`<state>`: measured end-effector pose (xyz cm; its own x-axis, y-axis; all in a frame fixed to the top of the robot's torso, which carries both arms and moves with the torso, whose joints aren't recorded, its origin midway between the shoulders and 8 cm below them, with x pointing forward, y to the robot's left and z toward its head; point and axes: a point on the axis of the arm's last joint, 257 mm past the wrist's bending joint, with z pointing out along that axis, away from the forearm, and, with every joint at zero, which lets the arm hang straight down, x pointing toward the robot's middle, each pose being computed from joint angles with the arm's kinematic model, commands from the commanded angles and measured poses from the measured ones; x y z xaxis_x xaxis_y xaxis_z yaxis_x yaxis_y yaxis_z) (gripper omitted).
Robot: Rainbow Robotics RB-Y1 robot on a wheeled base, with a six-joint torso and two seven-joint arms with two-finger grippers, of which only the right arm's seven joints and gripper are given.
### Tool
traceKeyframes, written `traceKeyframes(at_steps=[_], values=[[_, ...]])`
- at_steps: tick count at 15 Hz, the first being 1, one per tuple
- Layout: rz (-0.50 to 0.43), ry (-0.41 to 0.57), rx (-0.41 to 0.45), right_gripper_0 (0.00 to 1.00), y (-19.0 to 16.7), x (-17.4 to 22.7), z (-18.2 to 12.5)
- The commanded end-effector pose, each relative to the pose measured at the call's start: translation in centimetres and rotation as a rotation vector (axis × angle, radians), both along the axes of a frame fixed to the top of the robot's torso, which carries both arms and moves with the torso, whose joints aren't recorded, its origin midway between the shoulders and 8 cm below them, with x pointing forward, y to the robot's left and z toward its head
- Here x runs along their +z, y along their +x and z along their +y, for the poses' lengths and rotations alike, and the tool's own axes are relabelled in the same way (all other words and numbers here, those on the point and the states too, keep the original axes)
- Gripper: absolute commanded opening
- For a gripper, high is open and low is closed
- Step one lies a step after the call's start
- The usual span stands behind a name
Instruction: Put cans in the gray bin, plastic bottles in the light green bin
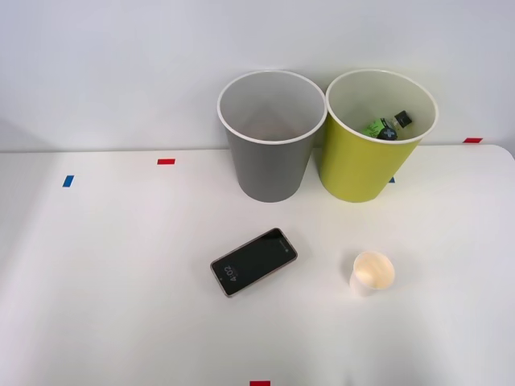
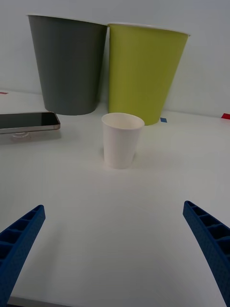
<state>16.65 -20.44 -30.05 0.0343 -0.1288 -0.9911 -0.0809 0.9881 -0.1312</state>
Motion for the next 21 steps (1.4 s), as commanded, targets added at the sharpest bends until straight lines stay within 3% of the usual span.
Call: traceKeyframes(at_steps=[1,21], values=[[0.0,0.0,0.0,1.0,0.0,0.0,0.0],[0.0,0.0,0.0,1.0,0.0,0.0,0.0]])
